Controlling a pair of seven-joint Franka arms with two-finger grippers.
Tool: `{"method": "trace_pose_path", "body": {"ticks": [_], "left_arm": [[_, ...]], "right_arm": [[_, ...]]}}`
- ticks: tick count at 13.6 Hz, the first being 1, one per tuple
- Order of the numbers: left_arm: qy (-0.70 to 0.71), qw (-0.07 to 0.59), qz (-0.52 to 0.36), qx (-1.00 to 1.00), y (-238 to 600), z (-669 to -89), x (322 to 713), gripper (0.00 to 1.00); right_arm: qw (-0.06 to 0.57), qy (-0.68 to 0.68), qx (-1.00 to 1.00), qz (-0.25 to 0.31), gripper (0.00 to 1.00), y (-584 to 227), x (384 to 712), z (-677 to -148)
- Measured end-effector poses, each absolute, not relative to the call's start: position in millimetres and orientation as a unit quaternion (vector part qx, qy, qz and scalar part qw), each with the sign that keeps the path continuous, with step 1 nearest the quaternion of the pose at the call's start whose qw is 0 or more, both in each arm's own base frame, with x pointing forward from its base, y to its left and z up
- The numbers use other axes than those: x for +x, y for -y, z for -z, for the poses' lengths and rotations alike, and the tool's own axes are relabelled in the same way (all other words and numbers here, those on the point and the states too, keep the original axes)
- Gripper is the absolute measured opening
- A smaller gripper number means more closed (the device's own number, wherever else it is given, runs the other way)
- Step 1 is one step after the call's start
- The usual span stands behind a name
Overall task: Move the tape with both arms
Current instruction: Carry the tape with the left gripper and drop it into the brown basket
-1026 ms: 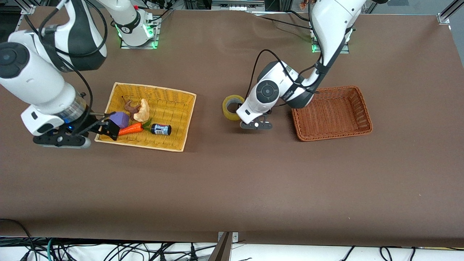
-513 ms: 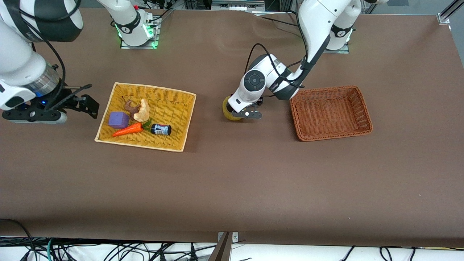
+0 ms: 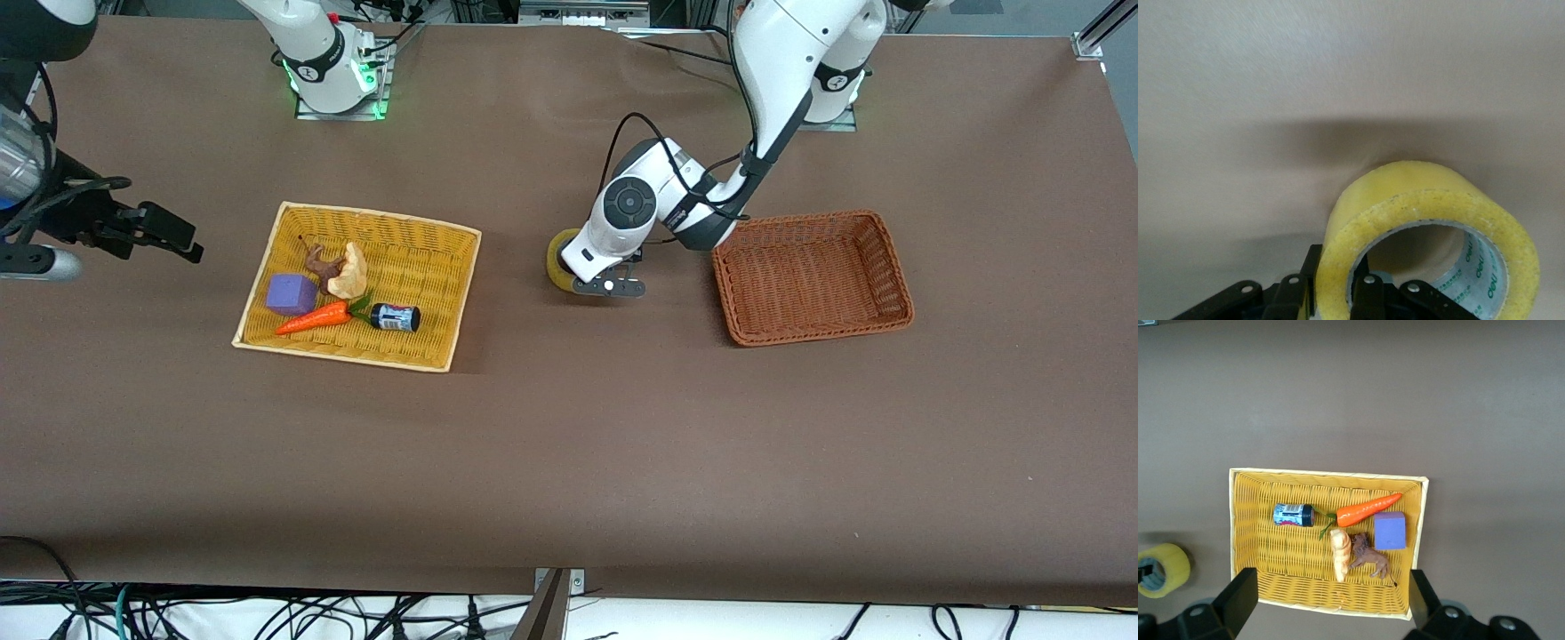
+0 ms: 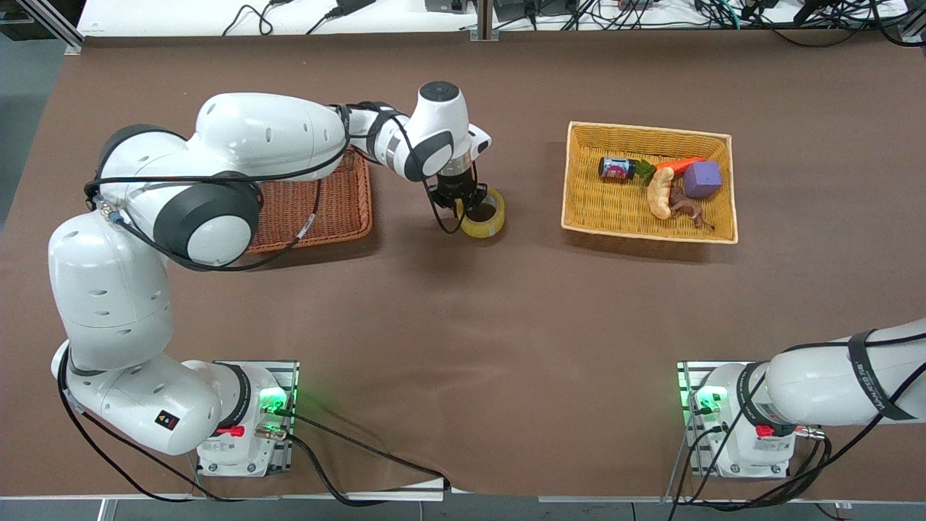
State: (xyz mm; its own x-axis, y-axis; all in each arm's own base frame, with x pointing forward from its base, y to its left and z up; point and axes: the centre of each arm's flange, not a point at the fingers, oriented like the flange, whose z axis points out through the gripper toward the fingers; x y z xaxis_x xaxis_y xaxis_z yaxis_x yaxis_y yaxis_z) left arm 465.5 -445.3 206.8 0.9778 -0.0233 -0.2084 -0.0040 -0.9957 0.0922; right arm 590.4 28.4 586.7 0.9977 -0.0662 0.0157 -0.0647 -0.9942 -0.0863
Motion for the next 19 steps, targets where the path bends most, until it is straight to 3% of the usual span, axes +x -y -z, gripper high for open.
{"method": "trace_pose_path", "body": {"ticks": [5, 9, 13, 17, 19], "left_arm": [[-0.027, -0.004, 0.154, 0.988, 339.9, -320.1, 545.3, 0.22], [0.009, -0.027, 0.183, 0.983, 188.7, -326.8, 593.0, 0.22], [0.026, -0.068, 0.233, 0.970, 120.7, -273.4, 575.6, 0.22], [0.045, -0.050, 0.248, 0.966, 76.1, -224.3, 555.1, 0.25], [0.045, -0.050, 0.253, 0.965, 73.5, -227.6, 556.4, 0.42]], "right_arm": [[0.014, 0.038, -0.999, -0.001, 1.00, -25.5, 597.6, -570.7], [-0.001, 0.045, -0.999, 0.004, 1.00, -28.0, 598.8, -575.3], [-0.002, 0.045, -0.999, 0.005, 1.00, -27.7, 599.2, -576.6], [-0.005, 0.044, -0.999, 0.005, 1.00, -26.1, 599.4, -576.3], [-0.005, 0.042, -0.999, 0.005, 1.00, -23.9, 599.6, -575.9]]}}
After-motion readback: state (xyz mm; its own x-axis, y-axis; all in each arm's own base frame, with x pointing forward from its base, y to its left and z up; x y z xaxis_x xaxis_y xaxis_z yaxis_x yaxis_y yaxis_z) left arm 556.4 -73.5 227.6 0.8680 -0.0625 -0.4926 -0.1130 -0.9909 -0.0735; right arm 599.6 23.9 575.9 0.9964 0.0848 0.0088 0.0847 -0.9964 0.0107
